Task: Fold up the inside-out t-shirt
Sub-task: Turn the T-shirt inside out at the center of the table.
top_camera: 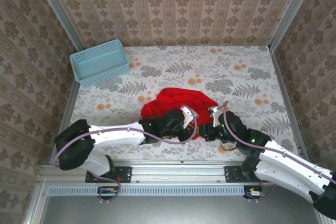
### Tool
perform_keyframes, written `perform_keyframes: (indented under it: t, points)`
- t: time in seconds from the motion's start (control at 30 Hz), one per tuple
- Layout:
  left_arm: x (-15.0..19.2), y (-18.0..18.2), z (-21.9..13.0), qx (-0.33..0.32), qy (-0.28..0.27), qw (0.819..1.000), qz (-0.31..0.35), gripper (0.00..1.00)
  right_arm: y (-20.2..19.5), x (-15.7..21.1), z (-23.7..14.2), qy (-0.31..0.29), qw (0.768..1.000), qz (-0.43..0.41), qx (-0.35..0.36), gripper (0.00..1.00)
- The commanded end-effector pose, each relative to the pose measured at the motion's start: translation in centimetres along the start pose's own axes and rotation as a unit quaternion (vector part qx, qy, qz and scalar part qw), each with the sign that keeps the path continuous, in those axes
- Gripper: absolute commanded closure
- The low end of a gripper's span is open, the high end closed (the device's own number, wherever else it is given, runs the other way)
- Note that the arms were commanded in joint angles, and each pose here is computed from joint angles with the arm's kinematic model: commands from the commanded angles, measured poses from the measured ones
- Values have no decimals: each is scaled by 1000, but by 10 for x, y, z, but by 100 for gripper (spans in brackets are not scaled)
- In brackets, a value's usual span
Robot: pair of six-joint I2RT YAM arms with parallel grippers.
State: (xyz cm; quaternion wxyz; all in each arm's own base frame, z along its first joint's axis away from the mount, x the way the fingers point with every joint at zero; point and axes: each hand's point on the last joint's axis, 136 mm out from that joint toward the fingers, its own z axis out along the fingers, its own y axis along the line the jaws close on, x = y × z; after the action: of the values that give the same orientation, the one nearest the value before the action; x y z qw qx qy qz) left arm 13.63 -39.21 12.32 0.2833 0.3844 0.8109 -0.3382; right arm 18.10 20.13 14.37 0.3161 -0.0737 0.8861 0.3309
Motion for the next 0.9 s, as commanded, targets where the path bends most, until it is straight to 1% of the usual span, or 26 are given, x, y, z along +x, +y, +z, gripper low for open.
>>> perform_keyframes:
  t: [0.0,0.1,0.27,0.43,0.57,0.63,0.67,0.7,0.8,0.87]
  points:
    - [-11,-5,-2,7,-13,1000,4,93,-6,-2,-5,-9,1000,0,18,79]
    - [-9,-2,-3,3,-12,1000,-2,100,-12,0,-5,-9,1000,2,28,78]
    - [-9,-2,-3,6,-14,1000,-6,100,-21,-3,-11,-24,998,11,50,76]
    - [-11,-9,-3,19,-12,1000,-1,100,-14,-3,-3,-14,999,15,30,75]
    - [-13,-10,-4,18,-14,1000,1,100,-5,1,6,3,1000,15,5,69]
    - [-12,-10,-4,19,-13,1000,0,100,-6,2,7,4,1000,16,6,67]
    - [-11,-11,-3,20,-12,1000,1,100,-6,1,7,3,1000,15,7,70]
    - [-12,-11,-3,21,-14,1000,1,100,-8,0,6,0,1000,15,12,77]
    - [-7,-8,-1,16,-7,1000,-1,100,-9,-5,1,-9,1000,11,23,89]
    - [-3,-5,2,12,-2,1000,-2,100,-10,-8,-4,-12,999,9,33,99]
